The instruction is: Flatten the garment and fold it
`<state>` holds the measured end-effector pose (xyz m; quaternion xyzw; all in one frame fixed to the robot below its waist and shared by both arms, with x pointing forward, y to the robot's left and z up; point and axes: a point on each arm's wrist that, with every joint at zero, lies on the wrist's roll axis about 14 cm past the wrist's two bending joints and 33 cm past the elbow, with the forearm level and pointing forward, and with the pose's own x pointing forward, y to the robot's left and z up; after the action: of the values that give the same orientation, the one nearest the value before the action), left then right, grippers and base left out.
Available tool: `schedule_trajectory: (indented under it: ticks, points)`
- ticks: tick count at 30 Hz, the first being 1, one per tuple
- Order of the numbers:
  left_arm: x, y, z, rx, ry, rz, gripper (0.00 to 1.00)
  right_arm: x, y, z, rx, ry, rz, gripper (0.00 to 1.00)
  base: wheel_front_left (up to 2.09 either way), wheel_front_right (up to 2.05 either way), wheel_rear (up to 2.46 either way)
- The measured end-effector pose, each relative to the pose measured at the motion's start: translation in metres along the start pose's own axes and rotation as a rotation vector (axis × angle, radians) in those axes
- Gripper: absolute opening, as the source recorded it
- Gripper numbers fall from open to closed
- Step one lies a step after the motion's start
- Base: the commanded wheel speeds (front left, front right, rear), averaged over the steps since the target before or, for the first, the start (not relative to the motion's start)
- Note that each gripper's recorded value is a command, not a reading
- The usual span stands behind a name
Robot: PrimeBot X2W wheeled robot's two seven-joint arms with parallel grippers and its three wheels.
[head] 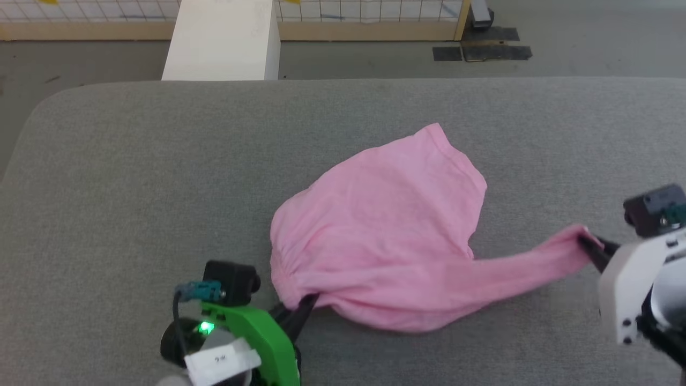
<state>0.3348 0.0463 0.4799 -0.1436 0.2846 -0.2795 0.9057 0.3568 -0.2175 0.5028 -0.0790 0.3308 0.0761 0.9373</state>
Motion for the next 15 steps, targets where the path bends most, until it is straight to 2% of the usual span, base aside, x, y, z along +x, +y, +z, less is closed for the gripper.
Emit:
schedule_trajectory:
  ticks: [4,7,15]
  points:
    - [0.02,0.012,0.022,-0.023,-0.071,0.029,0.0,0.033,-0.004,0.043,-0.035,-0.076,0.015,0.0,0.0,0.0,0.0]
    - [0.034,0.033,0.034,-0.054,-0.116,0.092,0.0,0.063,-0.004,0.069,-0.06,-0.108,0.03,0.0,0.0,0.0,0.0]
    - [0.053,0.078,0.033,-0.119,-0.142,0.224,0.0,0.14,0.015,0.101,-0.091,-0.113,0.095,0.0,0.0,0.0,0.0]
